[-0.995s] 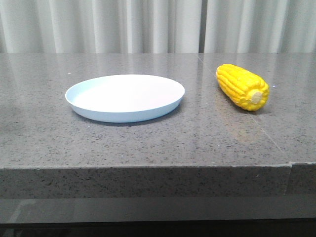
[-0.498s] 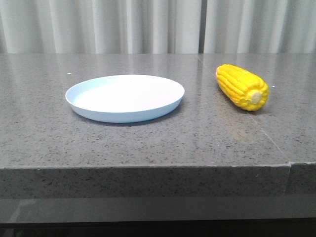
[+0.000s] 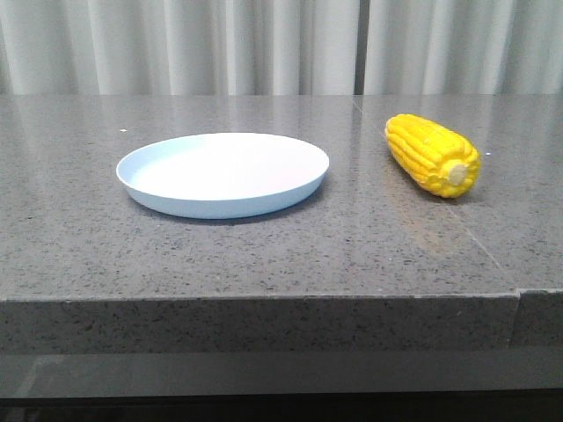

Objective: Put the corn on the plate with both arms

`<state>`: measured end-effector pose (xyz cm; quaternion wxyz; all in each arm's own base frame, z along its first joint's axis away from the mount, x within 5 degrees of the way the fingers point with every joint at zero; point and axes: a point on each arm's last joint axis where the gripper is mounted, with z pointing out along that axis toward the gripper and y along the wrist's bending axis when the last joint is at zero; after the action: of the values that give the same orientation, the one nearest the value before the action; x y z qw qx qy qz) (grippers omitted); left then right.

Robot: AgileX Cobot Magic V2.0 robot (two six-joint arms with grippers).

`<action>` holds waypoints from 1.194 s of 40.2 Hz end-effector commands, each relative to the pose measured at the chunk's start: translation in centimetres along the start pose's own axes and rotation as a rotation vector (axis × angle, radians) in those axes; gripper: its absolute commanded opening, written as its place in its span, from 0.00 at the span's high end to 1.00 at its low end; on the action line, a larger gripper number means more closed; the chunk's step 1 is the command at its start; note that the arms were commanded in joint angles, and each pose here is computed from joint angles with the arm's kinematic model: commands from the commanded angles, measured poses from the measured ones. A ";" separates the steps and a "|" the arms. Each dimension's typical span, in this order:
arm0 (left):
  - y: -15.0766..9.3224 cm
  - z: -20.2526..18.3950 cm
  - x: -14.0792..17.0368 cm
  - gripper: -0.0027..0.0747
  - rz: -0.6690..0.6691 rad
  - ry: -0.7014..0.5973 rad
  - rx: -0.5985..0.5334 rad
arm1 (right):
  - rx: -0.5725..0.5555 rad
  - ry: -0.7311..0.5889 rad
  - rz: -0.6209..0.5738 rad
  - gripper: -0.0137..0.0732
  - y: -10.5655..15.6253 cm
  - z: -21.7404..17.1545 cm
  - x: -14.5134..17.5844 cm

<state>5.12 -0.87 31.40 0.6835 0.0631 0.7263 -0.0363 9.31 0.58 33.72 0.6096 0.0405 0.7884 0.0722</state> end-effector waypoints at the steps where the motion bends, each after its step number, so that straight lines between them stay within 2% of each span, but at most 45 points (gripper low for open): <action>1: 0.1 -0.2 -1.5 0.99 -0.001 -0.101 -0.004 | 0.002 0.027 0.012 0.09 0.2 2.2 -2.4; 11: 0.1 -0.2 -1.5 0.99 -0.001 -0.101 -0.004 | -0.057 0.367 0.187 0.09 1.1 10.3 -3.9; 15: 0.1 -0.2 -1.5 0.99 -0.001 -0.101 -0.004 | -0.090 0.475 0.196 0.09 2.0 13.9 -3.7; 29: 0.1 -0.2 -1.5 0.99 -0.001 -0.101 -0.004 | -0.195 0.660 0.128 0.09 7.1 24.2 -1.7; 37: 0.1 -0.2 -1.5 0.99 -0.001 -0.101 -0.004 | -0.201 0.716 0.118 0.10 7.9 26.7 -0.4; 40: 0.1 -0.2 -1.5 0.99 -0.001 -0.101 -0.004 | -0.200 0.718 0.117 0.18 7.9 26.8 -0.3; 43: 0.1 -0.2 -1.5 0.99 -0.001 -0.101 -0.004 | -0.201 0.713 0.117 0.33 8.0 26.7 -0.5; 48: 0.1 -0.2 -1.5 0.99 -0.001 -0.101 -0.004 | -0.204 0.714 0.116 0.62 8.0 26.6 -0.6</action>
<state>5.14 -0.87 31.34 0.6827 0.0631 0.7270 -0.0363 35.16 10.11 26.14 0.2445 0.0008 0.9527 0.1802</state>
